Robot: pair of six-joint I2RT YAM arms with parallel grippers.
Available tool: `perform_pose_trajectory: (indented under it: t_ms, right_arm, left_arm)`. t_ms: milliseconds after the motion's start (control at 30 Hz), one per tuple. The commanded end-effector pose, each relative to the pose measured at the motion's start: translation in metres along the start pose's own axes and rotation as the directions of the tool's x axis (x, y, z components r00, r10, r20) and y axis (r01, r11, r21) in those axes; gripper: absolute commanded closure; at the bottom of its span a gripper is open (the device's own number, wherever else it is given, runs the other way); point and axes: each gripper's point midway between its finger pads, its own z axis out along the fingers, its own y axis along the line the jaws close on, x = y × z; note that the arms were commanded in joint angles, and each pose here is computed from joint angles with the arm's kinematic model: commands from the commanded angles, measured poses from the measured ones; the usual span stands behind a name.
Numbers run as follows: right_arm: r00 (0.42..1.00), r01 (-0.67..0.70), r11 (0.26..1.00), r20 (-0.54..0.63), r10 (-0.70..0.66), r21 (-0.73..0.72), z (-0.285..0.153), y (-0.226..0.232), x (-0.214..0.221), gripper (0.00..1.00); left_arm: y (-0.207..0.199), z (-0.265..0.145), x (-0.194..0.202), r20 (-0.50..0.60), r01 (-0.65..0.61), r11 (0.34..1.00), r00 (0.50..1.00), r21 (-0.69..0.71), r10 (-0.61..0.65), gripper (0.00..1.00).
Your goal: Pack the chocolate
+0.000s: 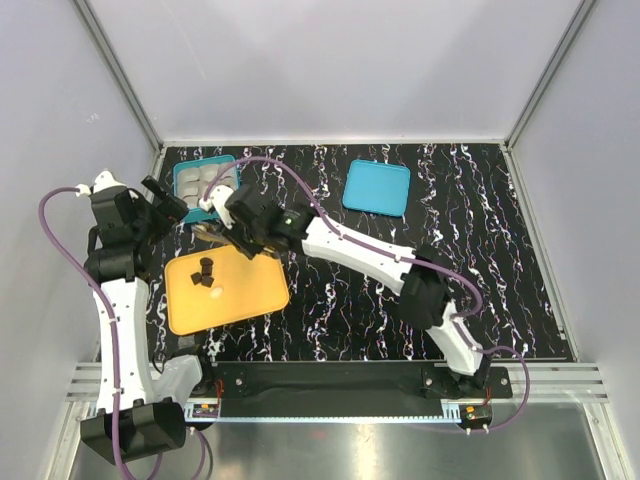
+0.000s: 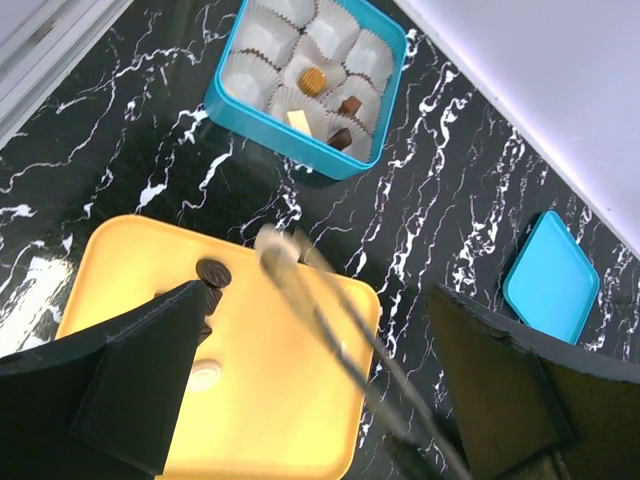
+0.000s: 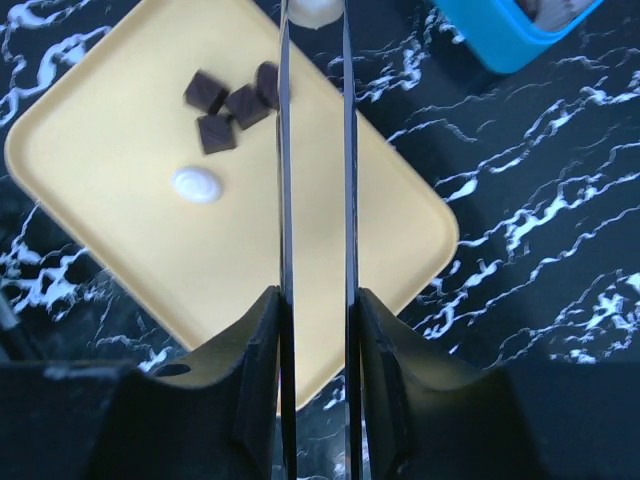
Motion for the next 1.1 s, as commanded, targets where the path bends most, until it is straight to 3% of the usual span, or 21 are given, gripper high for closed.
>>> perform_pose_trajectory:
  t_ms: [0,167,500,1067]
  right_arm:
    - [0.997,-0.016,0.997,0.073,0.011,0.070,0.012,-0.036,-0.031,0.65]
    - [0.990,-0.020,0.993,0.143,0.004,0.113,0.037,-0.065,-0.052,0.64]
    - [0.924,0.002,0.982,0.375,-0.074,0.189,0.082,-0.104,-0.093,0.64]
    - [0.866,0.022,0.974,0.483,-0.131,0.225,0.132,-0.125,-0.094,0.64]
  left_arm:
    - [0.006,-0.004,-0.006,0.024,-0.005,0.999,1.000,-0.036,0.006,0.01]
    - [0.018,0.000,-0.007,0.035,0.006,0.995,0.999,-0.099,-0.003,0.01]
    - [0.011,0.010,-0.020,0.072,0.052,0.996,0.996,-0.078,-0.046,0.01]
    - [0.030,0.063,-0.034,0.062,0.073,0.983,0.996,-0.167,-0.063,0.01]
